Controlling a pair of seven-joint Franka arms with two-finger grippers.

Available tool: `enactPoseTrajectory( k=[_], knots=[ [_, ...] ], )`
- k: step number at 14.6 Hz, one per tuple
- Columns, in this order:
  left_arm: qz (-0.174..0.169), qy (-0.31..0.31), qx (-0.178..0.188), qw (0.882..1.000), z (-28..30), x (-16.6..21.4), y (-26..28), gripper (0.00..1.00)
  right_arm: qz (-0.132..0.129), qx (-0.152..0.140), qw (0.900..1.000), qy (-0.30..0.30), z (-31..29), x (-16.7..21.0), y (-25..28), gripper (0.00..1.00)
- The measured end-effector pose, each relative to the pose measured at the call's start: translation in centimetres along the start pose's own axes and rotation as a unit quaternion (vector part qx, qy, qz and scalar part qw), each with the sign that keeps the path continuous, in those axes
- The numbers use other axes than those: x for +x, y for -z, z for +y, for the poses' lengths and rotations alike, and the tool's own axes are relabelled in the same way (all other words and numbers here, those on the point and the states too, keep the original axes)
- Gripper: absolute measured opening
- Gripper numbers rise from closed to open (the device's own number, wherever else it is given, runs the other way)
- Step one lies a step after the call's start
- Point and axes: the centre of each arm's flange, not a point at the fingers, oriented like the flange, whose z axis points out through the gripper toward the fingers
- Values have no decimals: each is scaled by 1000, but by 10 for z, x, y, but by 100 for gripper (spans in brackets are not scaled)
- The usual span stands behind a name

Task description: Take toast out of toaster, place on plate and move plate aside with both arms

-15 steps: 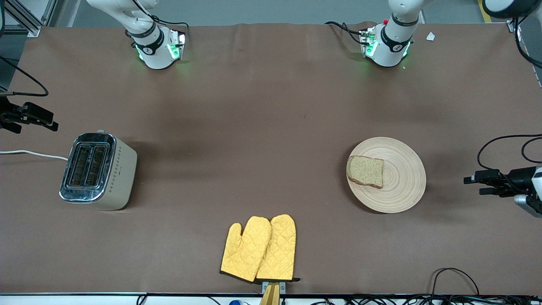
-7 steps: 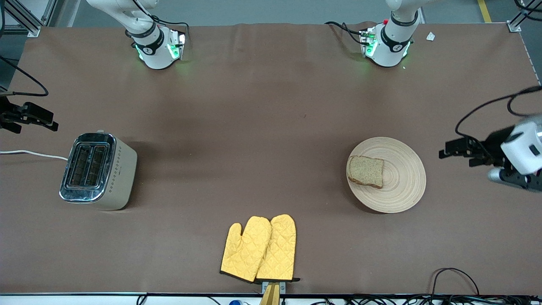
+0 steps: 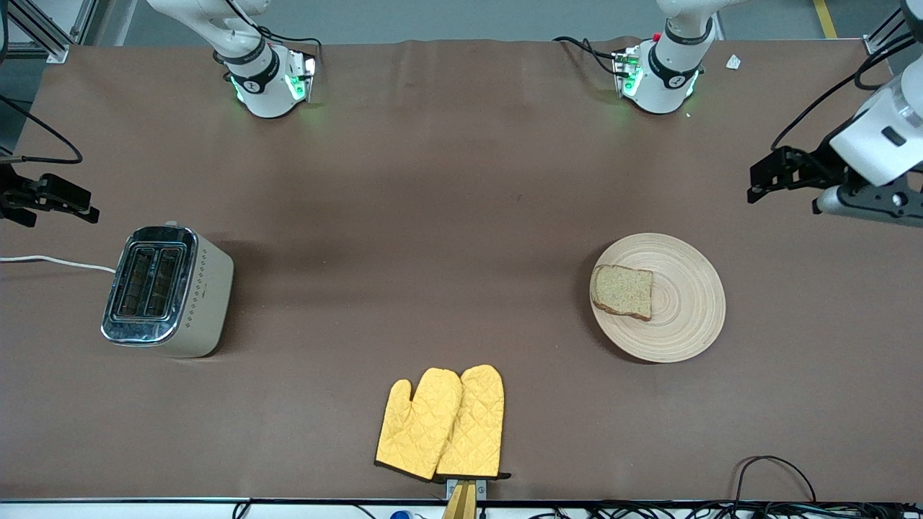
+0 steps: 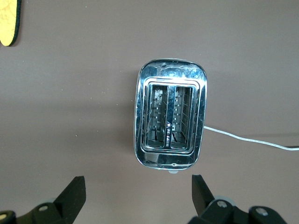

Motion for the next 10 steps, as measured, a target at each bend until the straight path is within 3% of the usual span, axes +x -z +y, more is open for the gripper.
enactPoseTrajectory(
  k=[10],
  knots=[
    [2, 9, 25, 1000, -27, -3, 6, 100, 0, 0, 1000, 0, 0, 0, 0, 100]
  ],
)
